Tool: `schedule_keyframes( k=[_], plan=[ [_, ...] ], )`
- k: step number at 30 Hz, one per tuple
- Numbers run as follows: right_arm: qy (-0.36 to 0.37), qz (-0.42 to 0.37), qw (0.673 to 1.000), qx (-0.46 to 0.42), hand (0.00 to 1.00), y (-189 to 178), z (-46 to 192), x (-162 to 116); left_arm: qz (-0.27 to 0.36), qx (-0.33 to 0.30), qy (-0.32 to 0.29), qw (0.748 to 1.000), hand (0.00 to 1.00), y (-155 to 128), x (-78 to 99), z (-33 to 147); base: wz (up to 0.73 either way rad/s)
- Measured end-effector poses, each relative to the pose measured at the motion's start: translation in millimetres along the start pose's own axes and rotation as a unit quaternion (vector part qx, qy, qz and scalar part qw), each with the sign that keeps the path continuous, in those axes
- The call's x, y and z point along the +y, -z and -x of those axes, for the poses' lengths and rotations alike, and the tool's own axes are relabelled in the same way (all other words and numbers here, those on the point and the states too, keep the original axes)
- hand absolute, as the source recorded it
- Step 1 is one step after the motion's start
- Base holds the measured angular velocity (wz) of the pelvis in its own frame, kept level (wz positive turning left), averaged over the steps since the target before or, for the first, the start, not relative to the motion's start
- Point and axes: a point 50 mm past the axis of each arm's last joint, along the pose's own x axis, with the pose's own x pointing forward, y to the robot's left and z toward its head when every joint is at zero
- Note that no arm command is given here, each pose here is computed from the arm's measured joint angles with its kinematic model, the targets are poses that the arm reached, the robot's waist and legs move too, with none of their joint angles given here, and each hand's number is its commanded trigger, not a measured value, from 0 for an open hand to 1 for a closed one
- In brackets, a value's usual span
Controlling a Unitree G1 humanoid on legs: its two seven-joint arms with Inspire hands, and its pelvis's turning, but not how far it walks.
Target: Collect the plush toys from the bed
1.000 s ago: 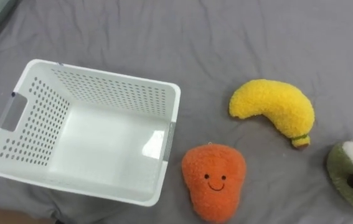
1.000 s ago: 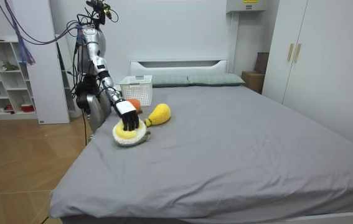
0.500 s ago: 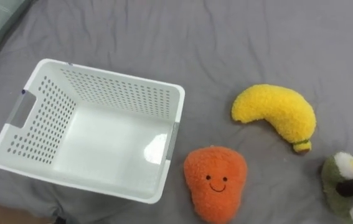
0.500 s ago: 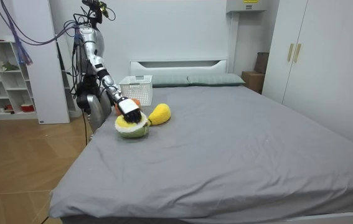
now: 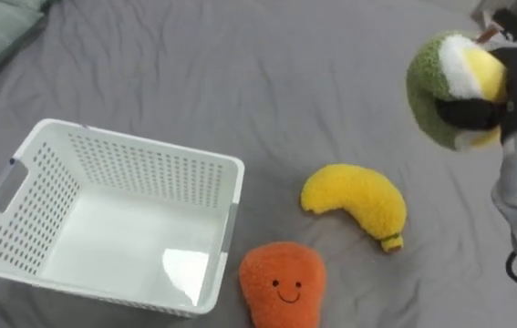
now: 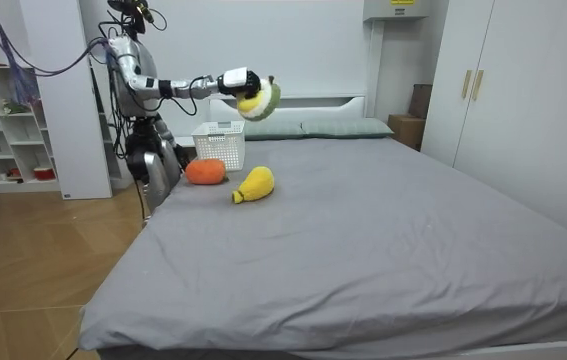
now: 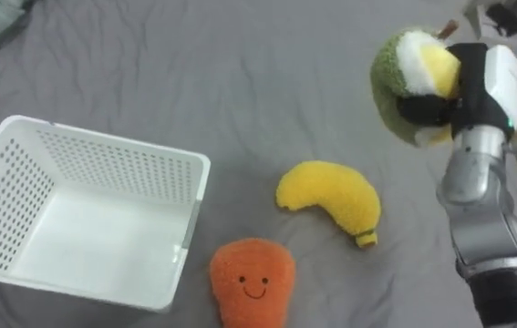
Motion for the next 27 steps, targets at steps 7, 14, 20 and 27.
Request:
schedule_keyframes(
  k=[7,14,20,27],
  plan=[
    [-0.054,-0.035,0.998,-0.006,1.00,-15,2,12,-0.001,0.006,0.010,1.000,0.00,0,-10.7,0.9,0.03],
    [-0.135,-0.048,0.988,-0.059,1.00,-51,10,47,-0.001,0.009,0.025,1.000,0.00,-1,-24.1,1.4,0.05],
    [-0.213,-0.050,0.971,-0.098,1.00,-83,21,86,-0.027,-0.005,0.032,0.999,0.00,-8,-30.3,1.4,0.28],
    [-0.286,-0.058,0.947,-0.137,1.00,-112,32,116,-0.050,-0.001,0.036,0.998,0.00,-10,-33.5,0.6,0.28]
  ],
)
